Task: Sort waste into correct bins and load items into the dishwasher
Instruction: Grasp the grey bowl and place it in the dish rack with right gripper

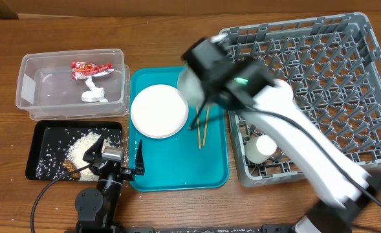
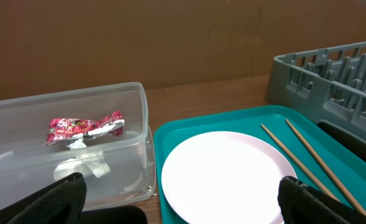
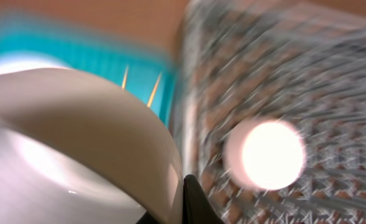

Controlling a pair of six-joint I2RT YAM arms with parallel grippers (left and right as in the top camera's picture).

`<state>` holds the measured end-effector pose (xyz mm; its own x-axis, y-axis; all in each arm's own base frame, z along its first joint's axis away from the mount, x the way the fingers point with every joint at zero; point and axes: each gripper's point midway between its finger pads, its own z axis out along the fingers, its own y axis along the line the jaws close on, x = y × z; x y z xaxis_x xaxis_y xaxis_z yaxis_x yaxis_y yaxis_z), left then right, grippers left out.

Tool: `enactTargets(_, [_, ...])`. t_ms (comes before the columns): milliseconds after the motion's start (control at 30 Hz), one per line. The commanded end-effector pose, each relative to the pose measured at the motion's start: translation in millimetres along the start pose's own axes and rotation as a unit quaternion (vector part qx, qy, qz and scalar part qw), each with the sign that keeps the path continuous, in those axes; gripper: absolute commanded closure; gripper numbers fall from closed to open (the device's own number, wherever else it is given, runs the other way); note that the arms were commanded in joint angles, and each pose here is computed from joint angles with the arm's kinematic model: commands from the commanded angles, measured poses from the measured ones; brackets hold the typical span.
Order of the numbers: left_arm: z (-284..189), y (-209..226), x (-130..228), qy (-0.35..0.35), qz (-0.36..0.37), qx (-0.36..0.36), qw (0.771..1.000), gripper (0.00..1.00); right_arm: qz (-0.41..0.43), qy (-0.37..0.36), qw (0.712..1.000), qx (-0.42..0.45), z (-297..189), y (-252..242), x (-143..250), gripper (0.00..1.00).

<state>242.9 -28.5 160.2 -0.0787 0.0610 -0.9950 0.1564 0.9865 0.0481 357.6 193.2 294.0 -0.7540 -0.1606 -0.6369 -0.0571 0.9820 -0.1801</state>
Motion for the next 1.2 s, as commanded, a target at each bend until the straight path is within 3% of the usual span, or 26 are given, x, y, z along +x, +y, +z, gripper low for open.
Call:
enactTargets(0, [0.1, 0.9, 1.8, -0.002, 0.004, -0.002, 1.0, 0.0, 0.131, -0.089, 0.983, 0.094, -39.2, -71.8, -27.9, 0.96])
enactTargets(100, [0.1, 0.9, 1.7, -0.002, 0.004, -0.002, 1.0, 0.0, 0.223, -0.092, 0.948, 0.207, -38.9, -135.5, -15.0, 0.96])
enactTargets(200, [0.1, 0.9, 1.7, -0.002, 0.004, -0.002, 1.0, 0.0, 0.332, -0.076, 0.879, 0.335, -31.5, -212.2, 18.3, 0.96])
enactTargets(367, [0.1, 0.9, 1.8, -0.002, 0.004, -0.002, 1.0, 0.0, 0.387, -0.027, 0.817, 0.426, -1.2, -282.8, 58.9, 0.96])
enactTargets(500, [0.1, 0.9, 1.7, -0.002, 0.004, -0.002, 1.0, 0.0, 0.393, 0.01, 0.792, 0.468, 24.0, -311.2, 89.0, 0.96])
enactTargets(667, [0.1, 0.9, 1.7, -0.002, 0.004, -0.002, 1.0, 0.0, 0.379, 0.05, 0.782, 0.492, 59.6, -320.5, 111.5, 0.96])
enactTargets(900, [0.1, 0.9, 1.7, -0.002, 0.004, -0.002, 1.0, 0.0, 0.284, 0.085, 0.813, 0.501, 111.0, -320.7, 105.3, 0.96])
enactTargets(1167, [0.1, 0.9, 1.7, -0.002, 0.004, -0.002, 1.0, 0.0, 0.226, 0.105, 0.811, 0.529, 131.2, -324.0, 110.3, 0.96])
